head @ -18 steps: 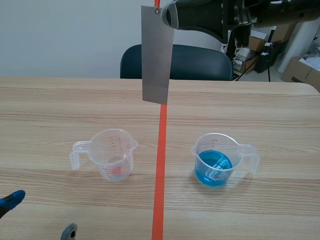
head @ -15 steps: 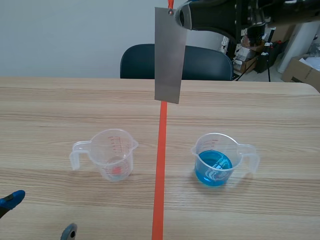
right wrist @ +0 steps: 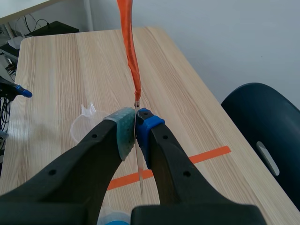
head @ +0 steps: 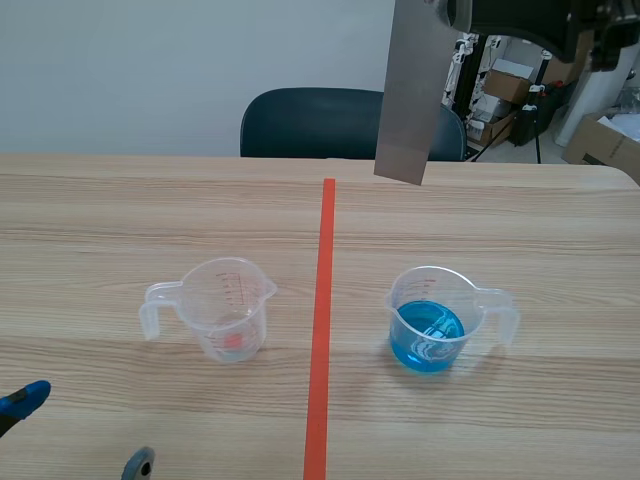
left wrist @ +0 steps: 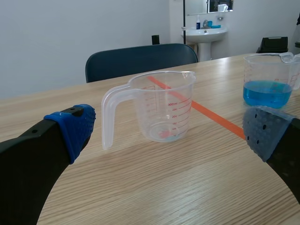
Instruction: Do the redox reaction experiment. move the plate over the blue solution
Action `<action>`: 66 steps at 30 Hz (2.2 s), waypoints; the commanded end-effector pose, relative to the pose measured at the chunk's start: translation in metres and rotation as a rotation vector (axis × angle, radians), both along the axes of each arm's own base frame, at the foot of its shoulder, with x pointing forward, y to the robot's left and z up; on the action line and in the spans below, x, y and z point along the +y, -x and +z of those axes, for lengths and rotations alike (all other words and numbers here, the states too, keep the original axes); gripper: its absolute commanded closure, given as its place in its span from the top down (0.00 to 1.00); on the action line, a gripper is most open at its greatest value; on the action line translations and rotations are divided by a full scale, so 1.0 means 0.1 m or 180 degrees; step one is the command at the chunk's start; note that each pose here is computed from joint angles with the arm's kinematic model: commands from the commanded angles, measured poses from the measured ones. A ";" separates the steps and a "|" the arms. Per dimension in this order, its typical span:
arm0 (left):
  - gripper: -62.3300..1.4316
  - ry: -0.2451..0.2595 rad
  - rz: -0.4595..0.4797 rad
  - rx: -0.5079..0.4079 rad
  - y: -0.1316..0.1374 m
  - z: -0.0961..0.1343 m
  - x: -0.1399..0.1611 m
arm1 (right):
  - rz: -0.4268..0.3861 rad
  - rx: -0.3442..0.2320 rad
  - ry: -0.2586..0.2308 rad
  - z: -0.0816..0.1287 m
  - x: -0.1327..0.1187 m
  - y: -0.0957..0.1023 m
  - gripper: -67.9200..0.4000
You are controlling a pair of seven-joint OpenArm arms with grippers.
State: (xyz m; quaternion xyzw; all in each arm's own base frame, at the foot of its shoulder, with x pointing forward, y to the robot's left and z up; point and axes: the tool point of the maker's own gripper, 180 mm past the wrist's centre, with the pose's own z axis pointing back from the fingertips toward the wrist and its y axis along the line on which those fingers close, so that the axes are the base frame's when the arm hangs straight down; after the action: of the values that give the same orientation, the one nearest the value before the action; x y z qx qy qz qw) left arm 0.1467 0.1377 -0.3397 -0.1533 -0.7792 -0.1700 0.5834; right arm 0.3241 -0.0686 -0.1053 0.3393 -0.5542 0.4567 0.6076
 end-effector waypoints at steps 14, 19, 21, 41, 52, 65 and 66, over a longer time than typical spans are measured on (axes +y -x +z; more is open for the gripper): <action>1.00 0.0061 -0.0014 -0.0125 0.03 0.08 0.02 | -0.0083 -0.0028 -0.0036 0.09 -0.19 0.06 0.01; 1.00 0.0059 -0.0018 -0.0122 0.04 0.08 0.01 | -0.0092 -0.0017 -0.0022 0.07 -0.23 0.10 0.01; 1.00 0.0058 -0.0022 -0.0121 0.04 0.08 0.01 | -0.0090 -0.0003 -0.0014 0.06 -0.24 0.13 0.01; 1.00 -0.0076 -0.0092 -0.0028 0.15 0.06 0.13 | 0.0034 -0.0158 0.0047 -0.10 -0.44 0.46 0.01; 1.00 -0.0218 0.0143 -0.0092 0.31 0.49 0.83 | 0.0239 -0.0257 -0.0276 -0.05 -0.25 0.54 0.01; 0.53 -0.0076 -0.0314 -0.0277 0.16 1.29 1.07 | 0.0760 -0.0346 -0.0386 -0.11 0.75 0.50 0.01; 0.51 -0.0081 -0.0358 -0.0282 0.14 1.32 1.06 | 0.0786 -0.0353 -0.0393 -0.09 0.80 0.50 0.01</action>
State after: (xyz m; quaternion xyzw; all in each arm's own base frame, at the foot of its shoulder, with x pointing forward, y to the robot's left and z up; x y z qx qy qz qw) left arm 0.1326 0.2399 -0.2169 -0.1850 -0.7757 -0.2263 0.5593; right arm 0.2741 0.0110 -0.1338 0.4123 -0.5545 0.5084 0.5139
